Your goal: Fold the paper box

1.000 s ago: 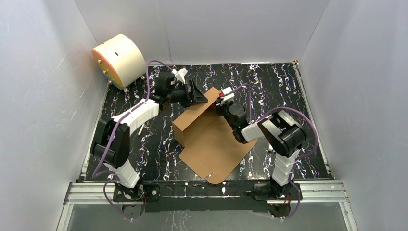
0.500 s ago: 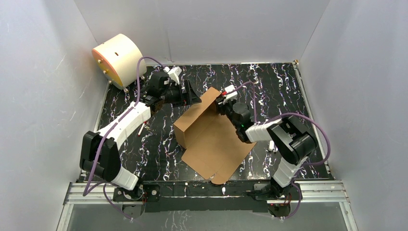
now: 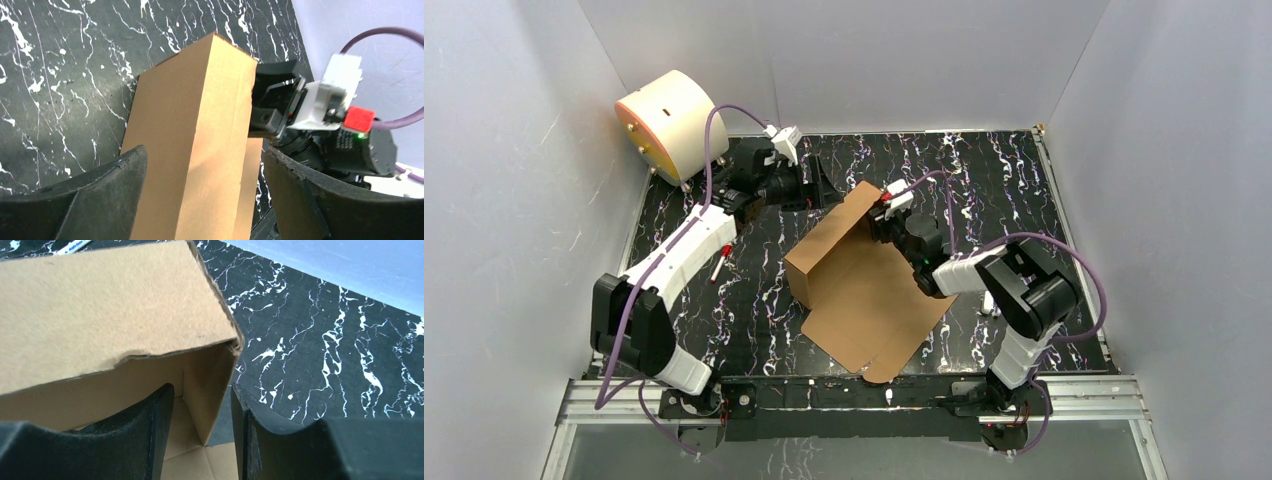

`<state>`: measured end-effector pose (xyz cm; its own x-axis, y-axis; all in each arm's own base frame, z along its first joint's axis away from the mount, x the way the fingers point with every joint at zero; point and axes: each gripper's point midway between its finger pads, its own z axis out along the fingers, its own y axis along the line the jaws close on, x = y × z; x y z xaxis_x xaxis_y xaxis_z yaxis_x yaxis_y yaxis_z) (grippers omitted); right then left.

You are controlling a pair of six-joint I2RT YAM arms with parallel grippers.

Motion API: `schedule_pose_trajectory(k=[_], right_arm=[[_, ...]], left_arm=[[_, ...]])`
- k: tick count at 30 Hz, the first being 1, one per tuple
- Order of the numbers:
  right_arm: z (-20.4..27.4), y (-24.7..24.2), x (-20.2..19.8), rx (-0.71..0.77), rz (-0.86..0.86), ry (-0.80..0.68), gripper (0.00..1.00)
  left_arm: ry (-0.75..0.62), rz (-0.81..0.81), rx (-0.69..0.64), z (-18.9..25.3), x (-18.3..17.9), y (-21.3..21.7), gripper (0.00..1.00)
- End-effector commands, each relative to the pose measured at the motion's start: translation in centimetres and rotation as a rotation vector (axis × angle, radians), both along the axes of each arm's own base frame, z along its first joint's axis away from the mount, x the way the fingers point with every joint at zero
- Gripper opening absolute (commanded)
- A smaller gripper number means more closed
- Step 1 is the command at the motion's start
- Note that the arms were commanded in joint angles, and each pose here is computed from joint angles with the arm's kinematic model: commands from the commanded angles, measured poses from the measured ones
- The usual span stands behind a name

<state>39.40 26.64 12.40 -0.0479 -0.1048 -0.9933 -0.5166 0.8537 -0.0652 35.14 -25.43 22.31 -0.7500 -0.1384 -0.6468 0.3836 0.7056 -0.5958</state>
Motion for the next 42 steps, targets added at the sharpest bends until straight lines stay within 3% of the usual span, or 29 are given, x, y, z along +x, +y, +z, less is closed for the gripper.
schedule_pose_trajectory(k=[1, 14, 20, 34, 42], right_arm=[[3.1, 0.6, 1.5, 0.085, -0.017, -0.121, 0.54], [3.6, 0.3, 1.4, 0.146, -0.029, -0.218, 0.50], [3.7, 0.3, 1.6, 0.145, -0.030, -0.237, 0.44], [1.8, 0.1, 2.5, 0.078, -0.058, -0.226, 0.27], [1.3, -1.3, 3.4, 0.030, -0.172, -0.243, 0.26]], left_arm=[[-0.028, -0.004, -0.031, 2.2, 1.6, -0.8, 0.83], [0.059, 0.026, -0.129, -0.6, 6.0, -3.8, 0.83], [0.078, 0.006, -0.155, -1.6, 6.5, -4.9, 0.81], [0.146, -0.101, -0.232, -2.3, 4.8, -8.3, 0.73], [0.179, -0.155, -0.318, -1.4, 2.0, -9.9, 0.65]])
